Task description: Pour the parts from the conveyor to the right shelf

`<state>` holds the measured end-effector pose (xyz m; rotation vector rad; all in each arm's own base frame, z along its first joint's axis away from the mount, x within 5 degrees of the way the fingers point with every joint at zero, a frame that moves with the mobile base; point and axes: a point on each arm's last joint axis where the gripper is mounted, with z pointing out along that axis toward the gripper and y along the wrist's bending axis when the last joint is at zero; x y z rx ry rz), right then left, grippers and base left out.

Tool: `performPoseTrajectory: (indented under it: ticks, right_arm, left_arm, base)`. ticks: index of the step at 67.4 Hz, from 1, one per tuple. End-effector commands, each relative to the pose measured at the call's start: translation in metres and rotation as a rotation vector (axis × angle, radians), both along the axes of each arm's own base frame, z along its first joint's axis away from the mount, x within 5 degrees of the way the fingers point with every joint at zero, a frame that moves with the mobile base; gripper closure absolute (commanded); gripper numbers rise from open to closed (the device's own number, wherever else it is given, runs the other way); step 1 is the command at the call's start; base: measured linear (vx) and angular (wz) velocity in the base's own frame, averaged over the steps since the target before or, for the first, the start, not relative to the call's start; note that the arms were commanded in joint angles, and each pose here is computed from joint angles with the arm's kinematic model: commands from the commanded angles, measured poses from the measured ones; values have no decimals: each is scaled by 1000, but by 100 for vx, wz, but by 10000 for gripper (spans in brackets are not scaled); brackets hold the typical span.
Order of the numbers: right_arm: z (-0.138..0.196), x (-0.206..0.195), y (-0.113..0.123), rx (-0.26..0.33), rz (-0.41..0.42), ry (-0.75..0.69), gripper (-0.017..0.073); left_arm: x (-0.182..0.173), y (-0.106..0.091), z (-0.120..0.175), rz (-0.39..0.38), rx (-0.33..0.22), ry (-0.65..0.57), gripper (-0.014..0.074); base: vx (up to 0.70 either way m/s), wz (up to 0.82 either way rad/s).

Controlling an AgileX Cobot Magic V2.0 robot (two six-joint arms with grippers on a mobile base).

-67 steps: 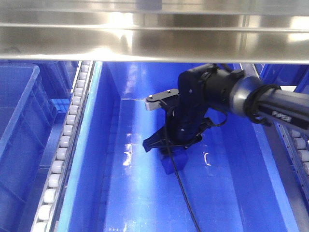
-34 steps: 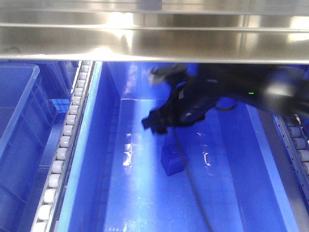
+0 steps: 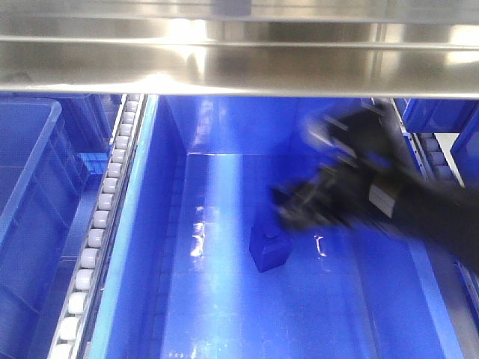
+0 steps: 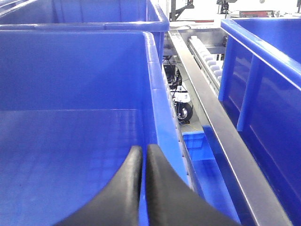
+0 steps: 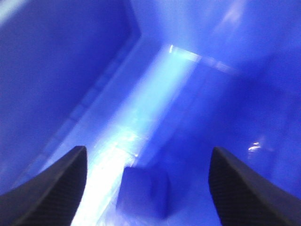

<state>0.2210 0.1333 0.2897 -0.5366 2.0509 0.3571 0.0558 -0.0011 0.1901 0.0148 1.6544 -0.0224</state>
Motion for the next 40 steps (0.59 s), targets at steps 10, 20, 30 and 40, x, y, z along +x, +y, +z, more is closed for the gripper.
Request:
performPoseTrajectory:
  ticks: [10, 20, 30, 40]
  right_arm:
    - [10, -50, -32, 107, -9, -209, 91]
    - [10, -82, -50, 133, -7, -250, 97]
    - [15, -116, -70, 182, -3, -329, 97]
    - [16, -147, -88, 229, 1, -406, 97]
  left_arm:
    - [-1, 0, 11, -6, -10, -71, 600]
    - [-1, 0, 11, -6, -10, -71, 600]
    - [-1, 0, 11, -6, -10, -71, 600]
    - [-1, 0, 11, -6, -10, -71, 600]
  base:
    - [0, 0]
    - [0, 0]
    - [0, 0]
    - [0, 0]
